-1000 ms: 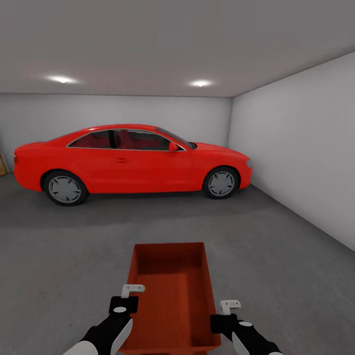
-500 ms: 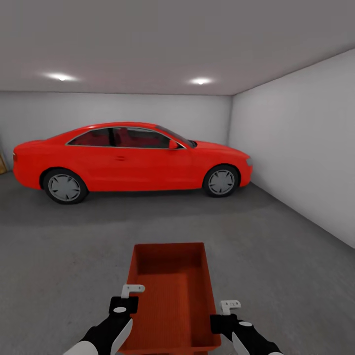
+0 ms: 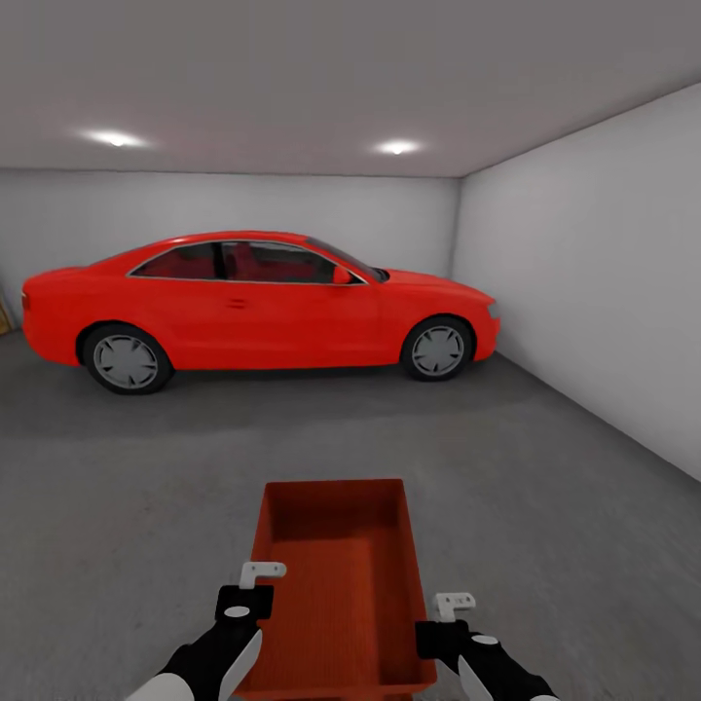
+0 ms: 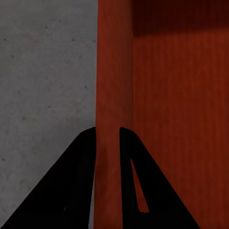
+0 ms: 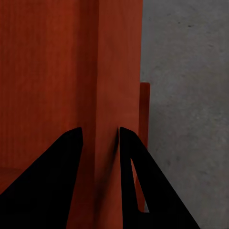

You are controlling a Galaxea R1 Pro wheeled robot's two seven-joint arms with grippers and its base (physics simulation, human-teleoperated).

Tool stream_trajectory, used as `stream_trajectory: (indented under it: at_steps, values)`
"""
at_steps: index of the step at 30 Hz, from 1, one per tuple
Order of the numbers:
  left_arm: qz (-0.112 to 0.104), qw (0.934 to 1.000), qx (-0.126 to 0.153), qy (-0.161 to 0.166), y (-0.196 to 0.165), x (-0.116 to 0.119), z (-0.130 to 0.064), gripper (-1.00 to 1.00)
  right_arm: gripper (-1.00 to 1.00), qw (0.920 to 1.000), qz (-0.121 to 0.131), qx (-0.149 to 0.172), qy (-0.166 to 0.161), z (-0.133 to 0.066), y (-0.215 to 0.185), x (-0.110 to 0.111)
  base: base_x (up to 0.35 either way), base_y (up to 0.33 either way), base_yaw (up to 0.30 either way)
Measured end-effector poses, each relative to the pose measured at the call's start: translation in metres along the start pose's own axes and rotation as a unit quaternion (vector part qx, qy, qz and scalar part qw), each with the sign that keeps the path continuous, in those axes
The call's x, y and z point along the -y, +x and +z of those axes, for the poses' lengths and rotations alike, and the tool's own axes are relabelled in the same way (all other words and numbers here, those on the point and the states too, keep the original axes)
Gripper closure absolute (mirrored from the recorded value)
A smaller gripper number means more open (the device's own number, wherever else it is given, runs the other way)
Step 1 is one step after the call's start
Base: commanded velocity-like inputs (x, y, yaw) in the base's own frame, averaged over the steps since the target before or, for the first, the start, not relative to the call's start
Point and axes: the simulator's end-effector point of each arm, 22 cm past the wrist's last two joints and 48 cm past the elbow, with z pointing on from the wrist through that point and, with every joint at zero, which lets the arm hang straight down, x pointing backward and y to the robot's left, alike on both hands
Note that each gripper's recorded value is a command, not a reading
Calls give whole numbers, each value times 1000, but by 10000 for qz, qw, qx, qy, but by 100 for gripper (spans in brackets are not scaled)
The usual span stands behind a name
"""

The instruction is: Move the two storage containers from the living room to the garage. In the garage, place one container on the floor and stack the other container on top of it (either order is fine).

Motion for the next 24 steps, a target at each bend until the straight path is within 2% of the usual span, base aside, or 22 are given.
stream_trajectory:
  at_steps: [24]
  values:
    - [24,9999,-133,8,42,9,31,100,100,9999,24,-133,3,34,38,8,0,0,0]
